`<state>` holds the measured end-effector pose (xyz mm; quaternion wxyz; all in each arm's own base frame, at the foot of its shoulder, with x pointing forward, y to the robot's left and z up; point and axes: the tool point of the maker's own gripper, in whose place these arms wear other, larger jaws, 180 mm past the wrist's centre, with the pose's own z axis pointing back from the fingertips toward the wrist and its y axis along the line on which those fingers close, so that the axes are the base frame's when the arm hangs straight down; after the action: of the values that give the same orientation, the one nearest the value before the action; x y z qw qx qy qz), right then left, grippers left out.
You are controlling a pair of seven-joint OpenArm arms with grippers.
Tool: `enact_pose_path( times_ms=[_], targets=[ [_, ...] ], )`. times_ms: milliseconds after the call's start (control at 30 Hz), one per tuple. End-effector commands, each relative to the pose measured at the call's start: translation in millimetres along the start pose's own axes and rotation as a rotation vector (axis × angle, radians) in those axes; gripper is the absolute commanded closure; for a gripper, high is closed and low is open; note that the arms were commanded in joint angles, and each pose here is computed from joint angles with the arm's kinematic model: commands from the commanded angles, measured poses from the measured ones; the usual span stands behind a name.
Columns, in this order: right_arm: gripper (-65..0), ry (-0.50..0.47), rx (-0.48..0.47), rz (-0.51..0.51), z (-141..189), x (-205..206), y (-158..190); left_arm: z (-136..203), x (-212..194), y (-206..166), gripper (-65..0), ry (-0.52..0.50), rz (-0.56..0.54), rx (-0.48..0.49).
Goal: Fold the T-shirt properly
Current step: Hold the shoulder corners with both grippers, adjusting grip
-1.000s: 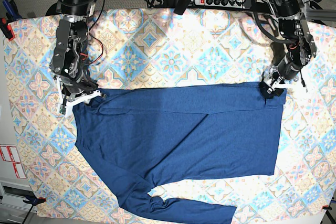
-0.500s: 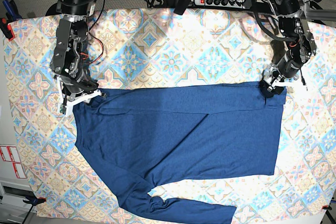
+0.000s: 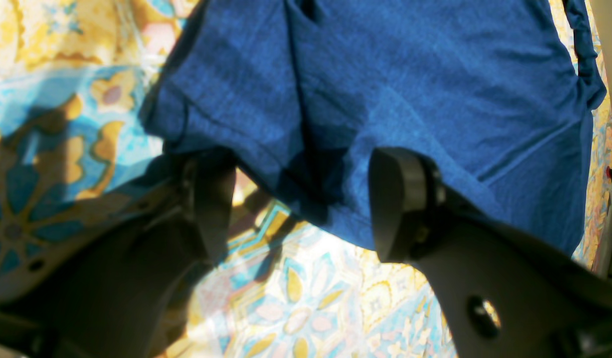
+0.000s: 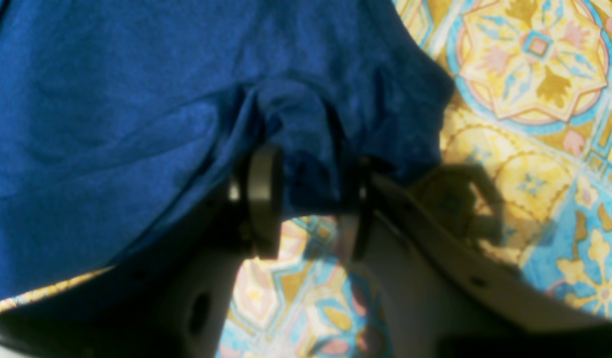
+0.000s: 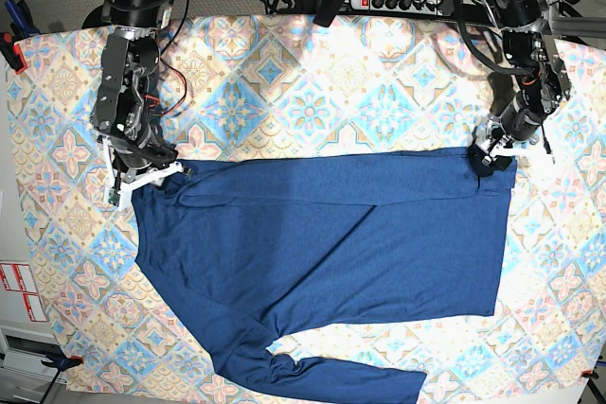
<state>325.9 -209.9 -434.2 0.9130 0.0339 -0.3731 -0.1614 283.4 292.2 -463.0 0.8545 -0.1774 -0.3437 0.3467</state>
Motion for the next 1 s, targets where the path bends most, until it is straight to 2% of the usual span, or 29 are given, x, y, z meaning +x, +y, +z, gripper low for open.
enact_pose_path(
  times_ms=[0,233,333,467,567,900,967],
  targets=[
    [-18.8,-0.051,0.006,0.006,1,18,1,1,1,2,-41.0,0.02,-0.013,0.018],
    [-18.8,-0.051,0.007,0.005,1,18,2,-8,5,-18,-40.0,0.006,-0.004,-0.019],
    [-18.8,-0.051,0.007,0.005,1,18,2,-9,5,-21,-30.3,0.005,0.0,-0.025],
    [-18.8,-0.051,0.007,0.005,1,18,2,-9,6,-21,-9.3,0.004,0.002,-0.028],
    [-18.8,-0.051,0.007,0.005,1,18,2,-9,6,-22,-0.1,0.003,0.003,-0.029],
    [-19.0,0.001,0.008,-0.005,2,10,1,-7,7,-16,0.0,0.001,0.003,-0.02],
    [-20.9,0.018,0.009,-0.007,2,6,1,-7,7,-17,0.0,0.0,0.002,-0.021]
  ],
)
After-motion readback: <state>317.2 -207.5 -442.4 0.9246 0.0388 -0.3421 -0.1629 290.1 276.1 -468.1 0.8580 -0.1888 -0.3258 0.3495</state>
